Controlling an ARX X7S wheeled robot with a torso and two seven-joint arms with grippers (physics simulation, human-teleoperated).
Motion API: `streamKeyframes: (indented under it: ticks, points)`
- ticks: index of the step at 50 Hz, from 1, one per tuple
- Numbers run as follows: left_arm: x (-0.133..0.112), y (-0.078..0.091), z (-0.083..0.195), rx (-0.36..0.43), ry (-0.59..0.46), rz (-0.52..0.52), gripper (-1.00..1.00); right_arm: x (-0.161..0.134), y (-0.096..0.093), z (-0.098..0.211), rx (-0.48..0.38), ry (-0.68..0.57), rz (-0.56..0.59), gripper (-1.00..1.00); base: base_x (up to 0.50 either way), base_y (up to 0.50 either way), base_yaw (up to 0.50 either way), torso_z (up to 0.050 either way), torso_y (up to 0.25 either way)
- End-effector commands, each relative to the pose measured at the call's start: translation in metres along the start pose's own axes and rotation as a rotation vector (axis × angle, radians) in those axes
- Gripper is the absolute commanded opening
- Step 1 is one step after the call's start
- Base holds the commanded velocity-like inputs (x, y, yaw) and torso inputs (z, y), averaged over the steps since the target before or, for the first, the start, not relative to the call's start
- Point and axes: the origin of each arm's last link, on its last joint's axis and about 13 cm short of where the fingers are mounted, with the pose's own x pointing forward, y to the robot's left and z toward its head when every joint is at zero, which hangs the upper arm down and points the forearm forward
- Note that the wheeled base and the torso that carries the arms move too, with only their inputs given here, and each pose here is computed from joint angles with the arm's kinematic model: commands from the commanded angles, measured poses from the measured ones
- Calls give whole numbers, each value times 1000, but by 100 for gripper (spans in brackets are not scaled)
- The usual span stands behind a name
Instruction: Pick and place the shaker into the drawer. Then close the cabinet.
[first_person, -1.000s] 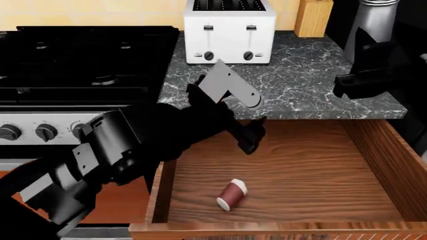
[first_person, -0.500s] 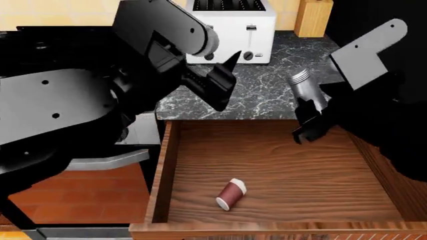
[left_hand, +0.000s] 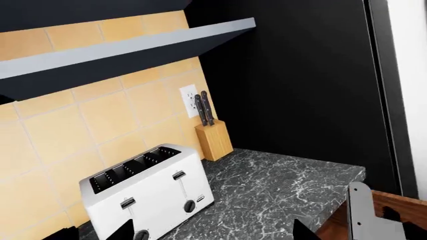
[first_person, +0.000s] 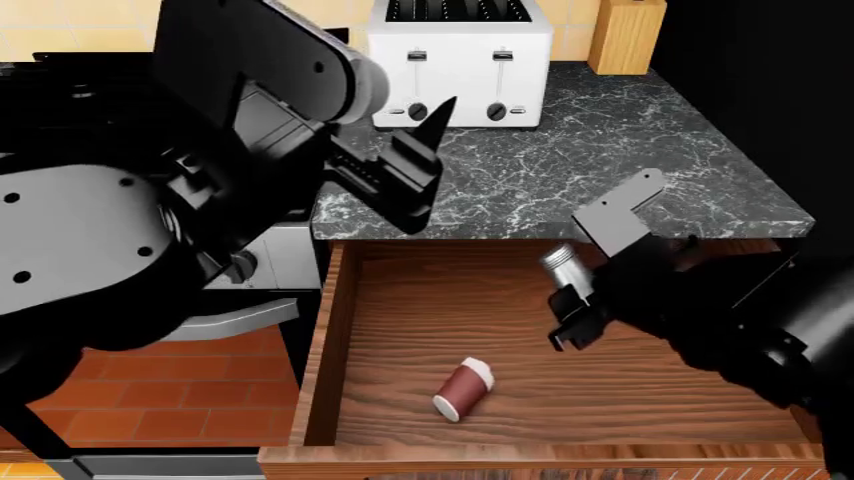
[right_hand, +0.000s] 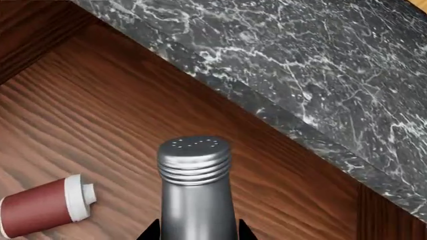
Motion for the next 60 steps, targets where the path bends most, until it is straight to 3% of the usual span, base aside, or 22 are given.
streamKeyframes:
  ticks: [1,16,40,41,45,48,55,60]
  points:
    - [-5,0,0,-2,-2,15,100,29,5,-20,25,67,-30,-100,0,0,0,0,0]
    - [-10,-2,-1,-8,10,22,100,56,10,-56,133,163,-79,-100,0,0,0,0,0]
    - [-10,-4,1,1,16,16,100,72,26,-89,216,244,-48,-100,0,0,0,0,0]
    - [-10,-3,2,0,16,19,100,71,25,-87,225,240,-56,100,0,0,0,0,0]
    - [-11,-4,2,-3,12,23,100,61,20,-77,275,183,-89,100,0,0,0,0,0]
    - [-13,-4,2,-10,8,28,100,42,12,-60,332,63,-134,100,0,0,0,0,0]
    - [-14,-6,2,-29,5,42,100,-33,-2,-9,360,-297,-243,100,0,0,0,0,0]
    - [-17,-8,-5,-57,16,87,100,-87,1,23,332,-549,-310,100,0,0,0,0,0]
